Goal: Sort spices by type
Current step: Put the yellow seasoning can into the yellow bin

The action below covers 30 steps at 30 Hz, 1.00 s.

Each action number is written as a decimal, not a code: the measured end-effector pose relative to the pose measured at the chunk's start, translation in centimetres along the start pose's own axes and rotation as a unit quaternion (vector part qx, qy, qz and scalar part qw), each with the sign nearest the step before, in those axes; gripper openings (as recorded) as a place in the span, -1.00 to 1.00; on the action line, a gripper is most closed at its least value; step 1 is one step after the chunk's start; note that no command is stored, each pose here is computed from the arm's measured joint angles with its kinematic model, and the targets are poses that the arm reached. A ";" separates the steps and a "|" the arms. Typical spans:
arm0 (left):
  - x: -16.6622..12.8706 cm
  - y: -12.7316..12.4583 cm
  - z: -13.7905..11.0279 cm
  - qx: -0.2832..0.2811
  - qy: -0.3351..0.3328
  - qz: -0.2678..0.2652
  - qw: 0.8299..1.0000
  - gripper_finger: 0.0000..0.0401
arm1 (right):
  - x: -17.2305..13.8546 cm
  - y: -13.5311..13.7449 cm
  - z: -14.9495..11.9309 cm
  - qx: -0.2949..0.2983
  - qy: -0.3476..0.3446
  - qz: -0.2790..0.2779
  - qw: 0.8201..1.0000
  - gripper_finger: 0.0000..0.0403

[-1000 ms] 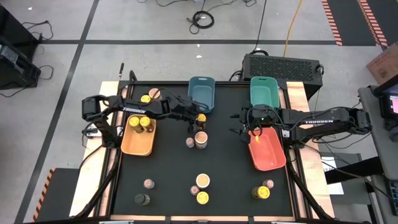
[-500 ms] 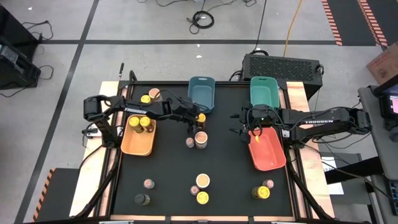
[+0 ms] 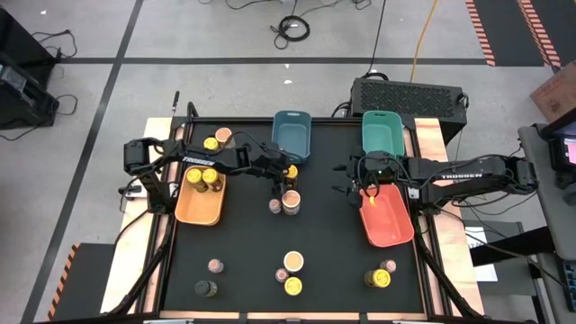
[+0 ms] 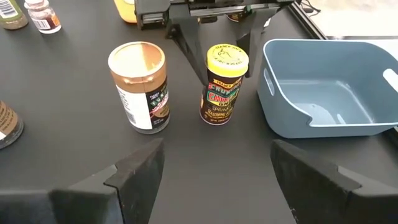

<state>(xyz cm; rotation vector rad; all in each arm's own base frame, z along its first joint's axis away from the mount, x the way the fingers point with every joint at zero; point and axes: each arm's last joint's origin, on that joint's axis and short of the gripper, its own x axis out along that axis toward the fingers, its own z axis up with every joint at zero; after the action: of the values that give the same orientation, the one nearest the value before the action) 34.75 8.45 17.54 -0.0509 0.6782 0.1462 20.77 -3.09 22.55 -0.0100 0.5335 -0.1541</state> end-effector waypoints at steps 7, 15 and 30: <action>0.0 0.1 0.0 -0.013 0.000 0.012 1.000 0.17 | 0.0 0.0 0.0 -0.004 0.000 0.000 1.000 0.43; -2.1 0.1 1.4 -0.026 -0.030 0.027 0.999 0.17 | 0.0 0.0 0.1 -0.017 -0.003 -0.001 1.000 0.43; -19.3 -2.3 2.6 -0.113 -0.047 0.071 0.990 0.17 | -0.1 -0.1 1.2 -0.041 -0.058 -0.006 0.997 0.43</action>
<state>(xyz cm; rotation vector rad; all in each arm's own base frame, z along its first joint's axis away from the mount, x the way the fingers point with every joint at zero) 21.86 4.12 31.66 -0.2111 0.5681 0.3607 21.28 -3.17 23.58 -0.1024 0.4246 -0.1419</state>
